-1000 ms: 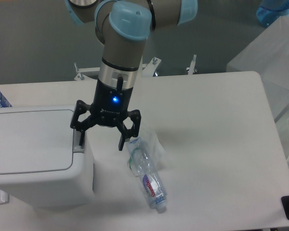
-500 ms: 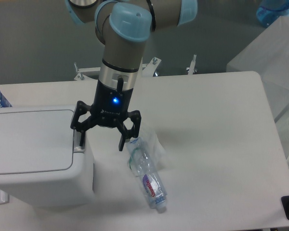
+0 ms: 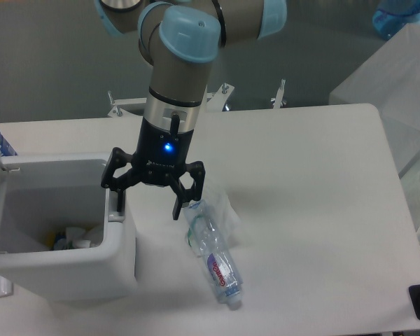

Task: Open the trash can
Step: 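Push the lid edge to swing the trash can lid open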

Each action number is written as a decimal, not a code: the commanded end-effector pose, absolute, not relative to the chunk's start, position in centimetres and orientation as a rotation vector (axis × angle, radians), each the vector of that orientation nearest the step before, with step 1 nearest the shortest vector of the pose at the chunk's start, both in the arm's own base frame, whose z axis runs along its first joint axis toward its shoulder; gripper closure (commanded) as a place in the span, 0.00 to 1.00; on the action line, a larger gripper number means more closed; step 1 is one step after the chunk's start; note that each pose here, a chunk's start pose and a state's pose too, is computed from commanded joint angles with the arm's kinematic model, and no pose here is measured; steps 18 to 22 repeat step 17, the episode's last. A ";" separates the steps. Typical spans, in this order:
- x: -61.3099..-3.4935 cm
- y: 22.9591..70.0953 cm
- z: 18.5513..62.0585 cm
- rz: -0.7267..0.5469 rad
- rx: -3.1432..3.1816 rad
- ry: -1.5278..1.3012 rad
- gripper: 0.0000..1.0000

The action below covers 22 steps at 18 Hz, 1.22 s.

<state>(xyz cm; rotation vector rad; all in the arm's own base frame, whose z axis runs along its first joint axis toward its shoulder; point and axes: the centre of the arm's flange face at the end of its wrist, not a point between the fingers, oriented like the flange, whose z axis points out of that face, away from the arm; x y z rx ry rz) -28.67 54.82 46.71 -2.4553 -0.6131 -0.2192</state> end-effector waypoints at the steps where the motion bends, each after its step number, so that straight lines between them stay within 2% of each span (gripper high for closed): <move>1: -28.8 54.9 47.5 -0.208 -2.443 -0.603 0.00; 9: -32.9 53.6 55.8 -0.027 -2.313 -0.565 0.00; 13: -33.9 52.4 55.2 0.223 -2.462 -0.326 0.00; 15: -34.2 52.0 55.0 0.293 -2.525 -0.242 0.00; 22: -34.3 51.8 55.0 0.322 -2.541 -0.220 0.00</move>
